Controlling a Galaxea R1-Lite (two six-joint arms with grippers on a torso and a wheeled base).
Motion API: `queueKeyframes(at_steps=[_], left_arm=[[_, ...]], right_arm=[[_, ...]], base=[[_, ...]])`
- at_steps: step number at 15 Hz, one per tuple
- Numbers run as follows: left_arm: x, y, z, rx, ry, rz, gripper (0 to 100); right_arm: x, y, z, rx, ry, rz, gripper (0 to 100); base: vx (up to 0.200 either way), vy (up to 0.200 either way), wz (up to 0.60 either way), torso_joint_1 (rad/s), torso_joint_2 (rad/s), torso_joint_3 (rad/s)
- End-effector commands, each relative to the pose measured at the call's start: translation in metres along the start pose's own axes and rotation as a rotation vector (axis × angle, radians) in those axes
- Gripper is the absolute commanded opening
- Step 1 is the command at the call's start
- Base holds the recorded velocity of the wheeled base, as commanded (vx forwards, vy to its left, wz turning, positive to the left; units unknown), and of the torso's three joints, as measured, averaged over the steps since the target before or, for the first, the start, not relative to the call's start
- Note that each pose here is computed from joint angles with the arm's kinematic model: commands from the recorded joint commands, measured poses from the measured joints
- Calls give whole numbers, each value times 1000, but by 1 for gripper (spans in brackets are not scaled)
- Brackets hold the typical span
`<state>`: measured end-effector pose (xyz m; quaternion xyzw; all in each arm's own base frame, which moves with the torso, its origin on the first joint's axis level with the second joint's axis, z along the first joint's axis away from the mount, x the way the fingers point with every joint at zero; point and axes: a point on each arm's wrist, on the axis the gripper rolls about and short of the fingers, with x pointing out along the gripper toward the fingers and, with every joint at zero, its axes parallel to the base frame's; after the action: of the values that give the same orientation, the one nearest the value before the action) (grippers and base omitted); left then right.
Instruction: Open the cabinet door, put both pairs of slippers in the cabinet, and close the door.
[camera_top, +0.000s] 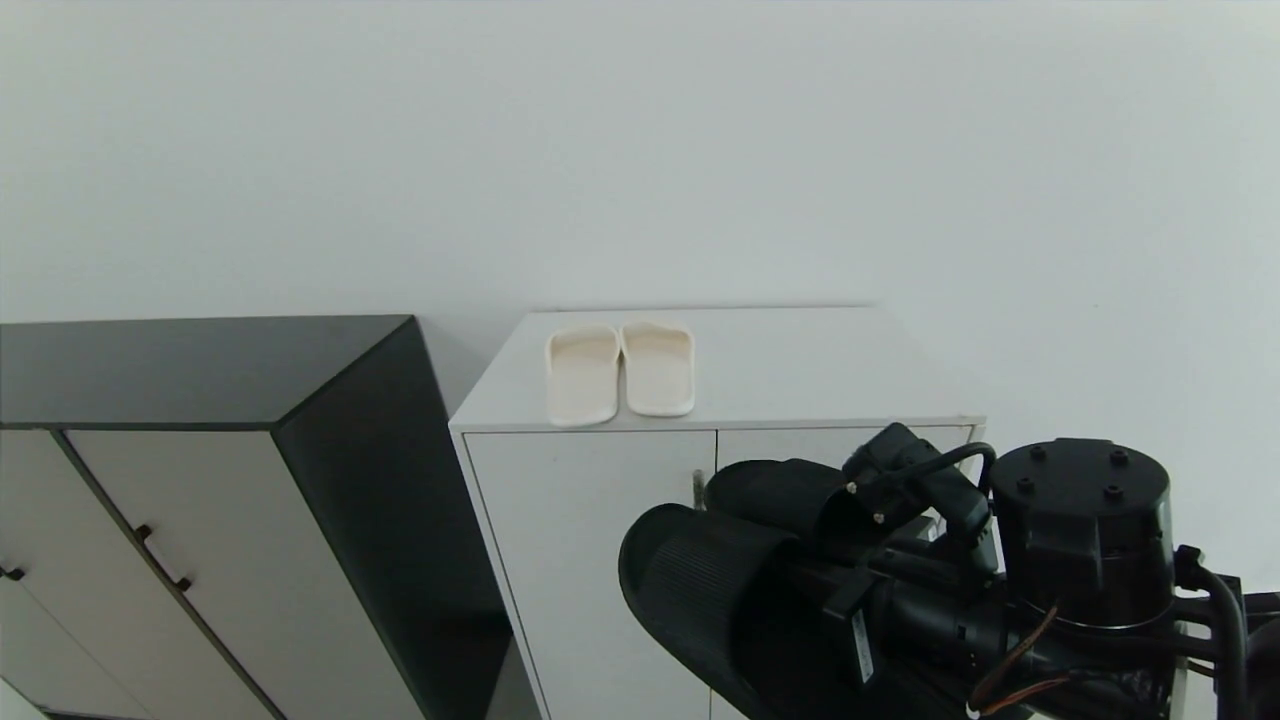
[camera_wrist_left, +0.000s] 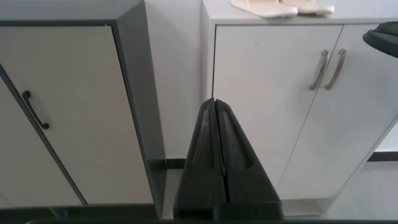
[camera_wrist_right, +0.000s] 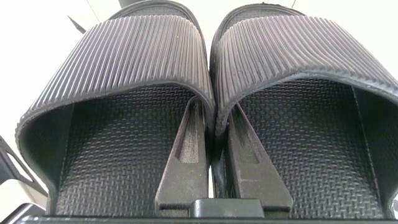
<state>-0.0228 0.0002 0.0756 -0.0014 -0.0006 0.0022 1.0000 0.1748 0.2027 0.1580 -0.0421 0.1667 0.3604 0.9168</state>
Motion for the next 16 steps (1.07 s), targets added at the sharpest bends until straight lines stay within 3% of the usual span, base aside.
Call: queueKeyframes(at_steps=[1, 16], left_arm=[[0, 0, 0, 0, 0, 0, 0], [0, 0, 0, 3, 0, 0, 0]], right_arm=[[0, 0, 0, 0, -1, 1, 0], [2, 3, -5, -7, 21, 12, 0]], base=[[0, 0, 0, -232, 554, 320], [0, 0, 0, -179, 498, 321]])
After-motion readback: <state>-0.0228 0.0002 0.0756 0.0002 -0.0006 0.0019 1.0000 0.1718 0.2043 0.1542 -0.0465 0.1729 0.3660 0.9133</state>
